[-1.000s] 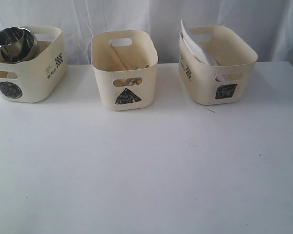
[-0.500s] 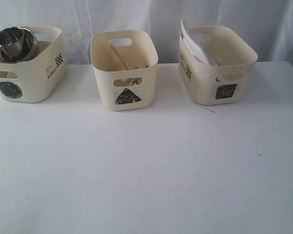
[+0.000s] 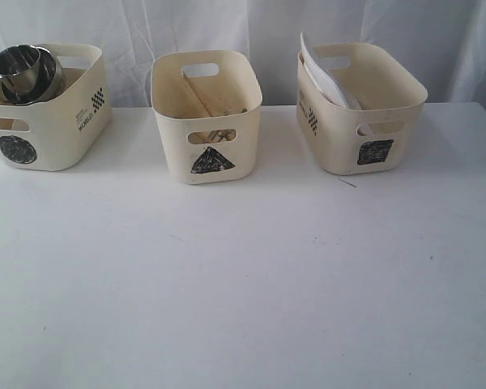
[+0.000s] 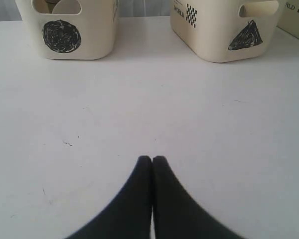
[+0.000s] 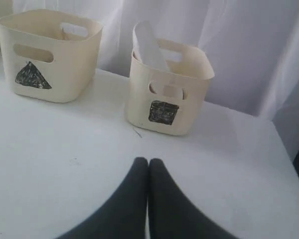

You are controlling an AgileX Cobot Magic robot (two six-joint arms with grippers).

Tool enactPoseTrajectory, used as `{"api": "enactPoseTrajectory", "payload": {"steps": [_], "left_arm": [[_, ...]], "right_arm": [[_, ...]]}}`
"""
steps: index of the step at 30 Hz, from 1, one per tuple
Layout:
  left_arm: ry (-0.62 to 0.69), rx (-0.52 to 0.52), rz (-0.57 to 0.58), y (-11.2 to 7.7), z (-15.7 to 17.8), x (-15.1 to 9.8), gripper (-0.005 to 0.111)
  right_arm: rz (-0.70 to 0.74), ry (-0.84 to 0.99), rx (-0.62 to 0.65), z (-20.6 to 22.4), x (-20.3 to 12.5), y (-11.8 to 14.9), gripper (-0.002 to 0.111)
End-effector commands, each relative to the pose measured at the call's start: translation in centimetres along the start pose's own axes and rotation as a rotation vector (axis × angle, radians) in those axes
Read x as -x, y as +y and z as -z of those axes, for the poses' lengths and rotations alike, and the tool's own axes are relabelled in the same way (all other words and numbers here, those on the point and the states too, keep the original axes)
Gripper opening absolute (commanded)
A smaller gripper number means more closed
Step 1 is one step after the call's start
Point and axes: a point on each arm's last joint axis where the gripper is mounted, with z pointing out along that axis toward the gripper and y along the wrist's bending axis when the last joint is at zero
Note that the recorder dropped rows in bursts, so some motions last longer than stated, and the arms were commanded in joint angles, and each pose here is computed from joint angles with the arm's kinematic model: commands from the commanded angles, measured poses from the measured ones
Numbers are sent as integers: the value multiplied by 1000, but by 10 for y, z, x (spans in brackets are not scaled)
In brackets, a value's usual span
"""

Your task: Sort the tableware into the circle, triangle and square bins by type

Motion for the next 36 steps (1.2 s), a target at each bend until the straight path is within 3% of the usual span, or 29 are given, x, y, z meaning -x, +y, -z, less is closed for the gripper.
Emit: {"api": "enactPoseTrajectory", "payload": {"steps": [1, 8, 36], "left_arm": [[-2, -4, 5, 0, 0, -1, 0], [-2, -4, 5, 0, 0, -1, 0], [-2, -4, 5, 0, 0, -1, 0]], "right_arm": [[82, 31, 54, 6, -8, 5, 0], [81, -74, 82, 0, -17, 13, 0], [-30, 42, 84, 0, -27, 13, 0]]}}
